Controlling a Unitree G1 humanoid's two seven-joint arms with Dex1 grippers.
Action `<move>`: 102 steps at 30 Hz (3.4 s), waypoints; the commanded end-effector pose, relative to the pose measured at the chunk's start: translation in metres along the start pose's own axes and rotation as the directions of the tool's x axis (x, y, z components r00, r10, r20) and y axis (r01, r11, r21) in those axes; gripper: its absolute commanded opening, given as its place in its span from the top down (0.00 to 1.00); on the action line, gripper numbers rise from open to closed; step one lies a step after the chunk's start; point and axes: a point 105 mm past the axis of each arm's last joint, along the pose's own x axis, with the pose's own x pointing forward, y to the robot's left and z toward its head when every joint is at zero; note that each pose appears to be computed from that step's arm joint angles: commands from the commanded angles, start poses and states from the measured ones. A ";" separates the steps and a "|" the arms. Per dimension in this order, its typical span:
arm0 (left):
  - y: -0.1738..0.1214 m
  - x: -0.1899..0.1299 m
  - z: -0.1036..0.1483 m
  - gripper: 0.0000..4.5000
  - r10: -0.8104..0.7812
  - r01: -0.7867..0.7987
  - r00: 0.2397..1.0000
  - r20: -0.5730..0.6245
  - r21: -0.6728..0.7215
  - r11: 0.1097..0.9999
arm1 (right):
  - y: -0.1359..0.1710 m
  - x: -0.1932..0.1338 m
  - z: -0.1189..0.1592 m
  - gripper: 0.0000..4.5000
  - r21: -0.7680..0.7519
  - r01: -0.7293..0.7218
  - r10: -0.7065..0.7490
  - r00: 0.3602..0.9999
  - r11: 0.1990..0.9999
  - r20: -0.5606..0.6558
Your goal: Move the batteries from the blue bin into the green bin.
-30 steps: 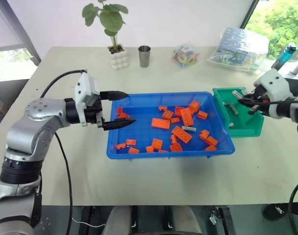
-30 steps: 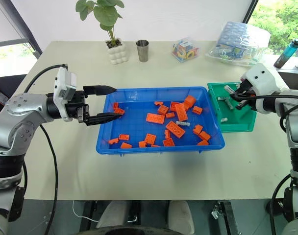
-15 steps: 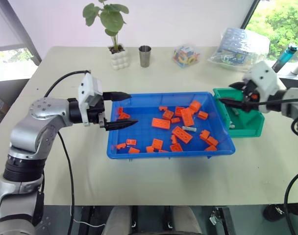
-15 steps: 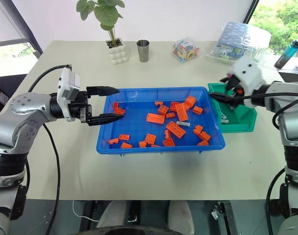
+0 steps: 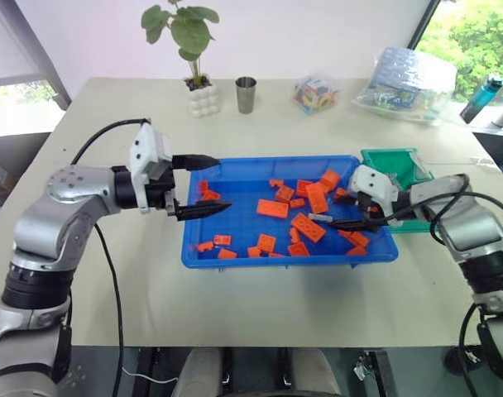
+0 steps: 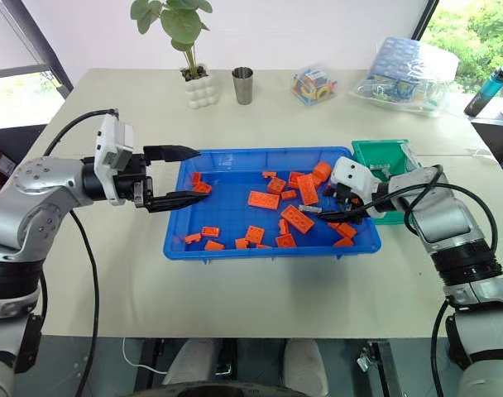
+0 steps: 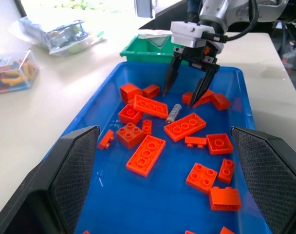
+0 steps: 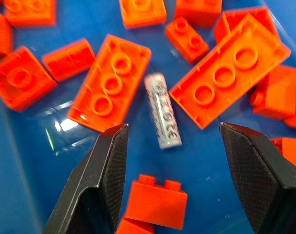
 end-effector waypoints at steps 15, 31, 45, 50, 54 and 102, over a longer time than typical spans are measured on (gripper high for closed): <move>0.002 -0.008 0.016 0.00 0.026 -0.027 1.000 0.013 0.059 0.998 | 0.001 0.019 -0.001 0.96 -0.002 0.008 -0.008 1.000 1.000 0.019; 0.004 0.000 0.015 0.00 -0.003 0.002 1.000 0.029 0.054 0.999 | -0.003 0.002 0.010 0.33 0.034 0.087 -0.088 0.996 0.996 0.035; 0.004 -0.001 0.015 0.00 -0.008 0.006 1.000 0.025 0.061 0.998 | 0.004 -0.019 0.012 0.33 0.000 0.123 -0.123 0.992 0.992 0.016; 0.002 -0.001 0.014 0.00 -0.007 0.006 1.000 0.023 0.059 0.998 | 0.020 -0.021 0.011 0.33 -0.006 0.080 -0.080 0.997 0.997 0.004; 0.002 0.000 0.014 0.00 -0.011 0.010 1.000 0.025 0.060 0.998 | 0.024 -0.011 0.003 0.33 -0.009 0.071 -0.071 0.997 0.997 -0.017; 0.005 0.002 0.013 0.00 -0.016 0.014 0.999 0.043 0.048 0.999 | -0.061 -0.105 -0.005 0.55 0.175 0.588 -0.586 0.808 0.790 -0.065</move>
